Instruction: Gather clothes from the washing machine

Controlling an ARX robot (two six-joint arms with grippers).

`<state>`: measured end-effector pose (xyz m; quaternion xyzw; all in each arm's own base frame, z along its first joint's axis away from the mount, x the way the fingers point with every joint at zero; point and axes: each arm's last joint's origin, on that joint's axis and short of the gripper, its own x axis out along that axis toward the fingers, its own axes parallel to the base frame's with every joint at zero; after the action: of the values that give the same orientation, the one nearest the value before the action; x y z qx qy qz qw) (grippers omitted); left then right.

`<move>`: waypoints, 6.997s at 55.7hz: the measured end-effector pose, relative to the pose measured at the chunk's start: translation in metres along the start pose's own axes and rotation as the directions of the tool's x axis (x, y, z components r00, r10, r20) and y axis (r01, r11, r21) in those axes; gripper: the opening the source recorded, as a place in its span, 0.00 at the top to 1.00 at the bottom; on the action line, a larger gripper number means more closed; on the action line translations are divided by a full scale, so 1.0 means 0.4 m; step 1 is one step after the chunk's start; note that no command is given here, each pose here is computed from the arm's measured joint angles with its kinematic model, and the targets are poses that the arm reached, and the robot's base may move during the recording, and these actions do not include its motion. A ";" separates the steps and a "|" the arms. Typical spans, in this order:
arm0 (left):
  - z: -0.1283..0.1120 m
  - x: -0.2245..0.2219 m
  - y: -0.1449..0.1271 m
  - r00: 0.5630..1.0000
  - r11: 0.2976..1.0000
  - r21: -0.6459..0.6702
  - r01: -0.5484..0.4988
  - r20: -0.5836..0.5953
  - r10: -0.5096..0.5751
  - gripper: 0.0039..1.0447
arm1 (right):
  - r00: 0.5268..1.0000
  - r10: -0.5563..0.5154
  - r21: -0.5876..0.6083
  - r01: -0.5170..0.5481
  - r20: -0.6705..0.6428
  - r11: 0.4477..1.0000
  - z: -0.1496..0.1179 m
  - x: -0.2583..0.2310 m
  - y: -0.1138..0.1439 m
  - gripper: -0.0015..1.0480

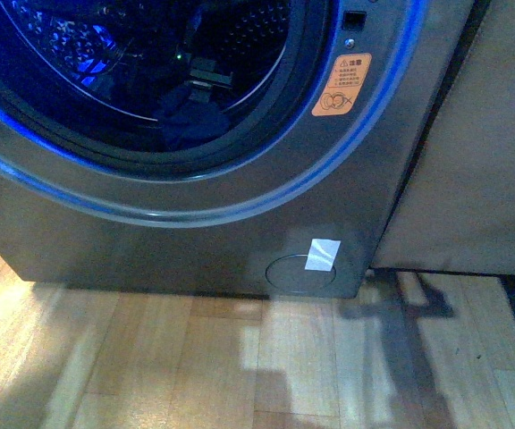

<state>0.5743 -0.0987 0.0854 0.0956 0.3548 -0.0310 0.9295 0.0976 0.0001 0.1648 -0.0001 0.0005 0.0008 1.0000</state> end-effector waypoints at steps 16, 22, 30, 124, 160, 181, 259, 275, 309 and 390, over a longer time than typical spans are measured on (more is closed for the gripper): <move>-0.016 -0.028 0.021 0.999 0.997 -0.070 0.043 0.025 -0.041 0.93 | 1.000 0.000 0.000 0.000 0.000 1.000 0.000 0.000 0.000 0.07; -0.016 -0.061 0.028 0.997 0.995 -0.081 0.065 0.057 -0.061 0.93 | 1.000 0.000 0.000 0.000 0.000 1.000 0.000 0.000 0.000 0.07; -0.014 -0.125 0.034 0.988 0.990 -0.083 0.110 0.116 -0.100 0.93 | 1.000 0.000 0.000 0.000 0.000 1.000 0.000 0.000 0.000 0.07; 0.079 -1.376 0.045 0.386 0.836 0.405 0.371 0.751 -0.535 0.93 | 1.000 0.000 0.000 0.000 0.000 1.000 0.000 0.000 0.000 0.07; 0.418 -1.517 -0.137 0.249 0.750 0.492 0.443 0.736 -0.630 0.93 | 1.000 0.000 0.000 0.000 0.000 1.000 0.000 0.000 0.000 0.07; 0.425 -1.534 -0.131 0.223 0.752 0.492 0.438 0.751 -0.622 0.94 | 0.931 0.332 0.136 -0.352 0.150 0.926 0.044 0.011 -0.010 0.07; 0.426 -1.529 -0.134 0.230 0.754 0.488 0.440 0.750 -0.620 0.94 | 0.447 0.807 -0.148 -0.833 0.387 0.532 0.596 0.271 0.074 0.07; 0.426 -1.530 -0.133 0.229 0.755 0.487 0.439 0.752 -0.618 0.94 | 0.514 0.720 -0.055 -0.795 0.466 0.604 0.629 0.295 0.129 0.07; 0.427 -1.534 -0.129 0.231 0.763 0.478 0.435 0.760 -0.608 0.94 | 0.724 0.473 0.027 -0.560 0.503 0.828 0.647 0.397 0.292 0.39; 0.427 -1.540 -0.127 0.219 0.758 0.485 0.436 0.759 -0.613 0.06 | 0.930 -0.101 0.092 0.072 0.353 0.993 0.675 0.259 -0.560 0.91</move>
<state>0.2197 -0.1888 0.6120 0.0162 -0.1835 -0.4180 0.8896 0.2017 -0.2238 0.4347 0.0389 -0.1809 -0.0434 0.9818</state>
